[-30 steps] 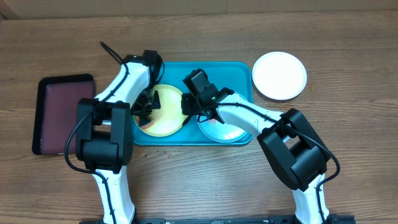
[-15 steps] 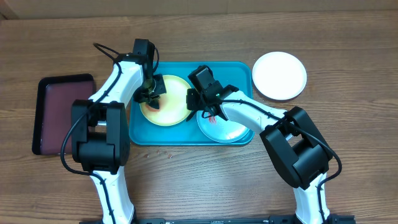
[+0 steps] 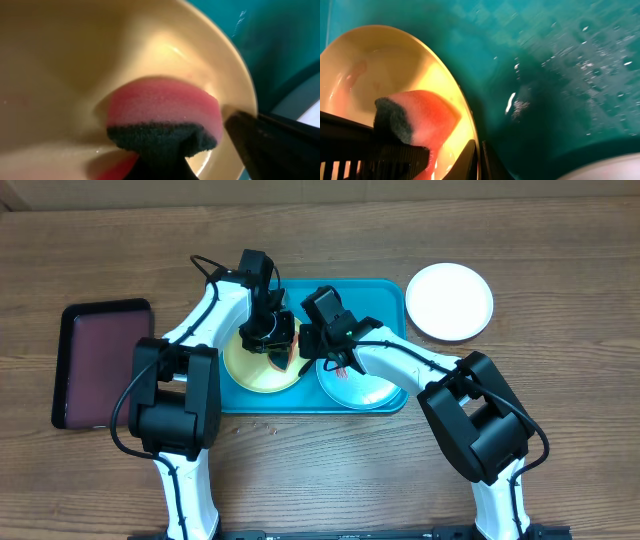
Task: Clean dirty plates on tray and stack at the side
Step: 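Carry the sponge left toward the dark tray with the left gripper, then lift the yellow plate off the teal tray with the right gripper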
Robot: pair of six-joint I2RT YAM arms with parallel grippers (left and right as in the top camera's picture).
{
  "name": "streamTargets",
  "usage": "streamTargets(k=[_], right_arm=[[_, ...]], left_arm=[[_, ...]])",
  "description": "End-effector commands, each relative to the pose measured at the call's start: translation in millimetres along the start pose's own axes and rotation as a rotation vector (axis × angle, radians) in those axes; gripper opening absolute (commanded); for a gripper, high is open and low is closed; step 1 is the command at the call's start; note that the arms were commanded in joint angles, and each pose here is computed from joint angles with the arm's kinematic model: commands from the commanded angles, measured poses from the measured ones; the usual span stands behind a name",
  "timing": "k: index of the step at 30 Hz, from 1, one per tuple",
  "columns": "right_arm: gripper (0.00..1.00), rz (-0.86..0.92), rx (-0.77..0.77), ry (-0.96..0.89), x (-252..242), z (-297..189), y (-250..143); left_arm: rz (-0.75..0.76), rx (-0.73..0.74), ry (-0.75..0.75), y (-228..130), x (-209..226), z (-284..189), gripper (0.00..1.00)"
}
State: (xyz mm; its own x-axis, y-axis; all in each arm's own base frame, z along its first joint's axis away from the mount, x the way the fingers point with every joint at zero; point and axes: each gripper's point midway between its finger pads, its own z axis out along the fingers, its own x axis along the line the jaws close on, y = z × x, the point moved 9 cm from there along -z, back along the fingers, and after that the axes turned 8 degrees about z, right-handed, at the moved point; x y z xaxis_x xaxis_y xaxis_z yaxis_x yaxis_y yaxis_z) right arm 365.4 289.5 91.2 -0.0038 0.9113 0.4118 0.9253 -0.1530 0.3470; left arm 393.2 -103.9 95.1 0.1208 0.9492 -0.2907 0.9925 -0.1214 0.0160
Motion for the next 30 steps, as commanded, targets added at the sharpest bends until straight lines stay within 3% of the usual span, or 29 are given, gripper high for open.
streamTargets(k=[1,5,11,15,22,30], right_arm=[[0.05,-0.007,0.005,0.006,3.3,0.2,-3.0],[0.05,-0.007,0.005,0.007,3.4,0.2,-3.0],[0.05,-0.007,0.009,0.002,2.6,0.2,-3.7],[0.05,-0.011,0.017,-0.006,1.5,0.2,-4.9],[0.04,-0.014,0.011,0.0,2.4,0.2,-4.0],[0.04,-0.061,0.002,0.008,3.6,0.2,-2.7]], left_arm=[[-0.089,0.051,0.24,-8.4,29.0,7.2,0.04],[-0.241,-0.002,0.512,-8.7,54.6,-2.4,0.04],[-0.285,-0.113,0.614,4.5,74.1,-10.6,0.04],[-0.31,-0.16,0.759,8.5,93.0,-24.7,0.04],[-0.361,-0.16,0.782,14.6,95.4,-54.6,0.04],[-0.471,-0.246,0.723,17.2,68.3,-133.3,0.04]])
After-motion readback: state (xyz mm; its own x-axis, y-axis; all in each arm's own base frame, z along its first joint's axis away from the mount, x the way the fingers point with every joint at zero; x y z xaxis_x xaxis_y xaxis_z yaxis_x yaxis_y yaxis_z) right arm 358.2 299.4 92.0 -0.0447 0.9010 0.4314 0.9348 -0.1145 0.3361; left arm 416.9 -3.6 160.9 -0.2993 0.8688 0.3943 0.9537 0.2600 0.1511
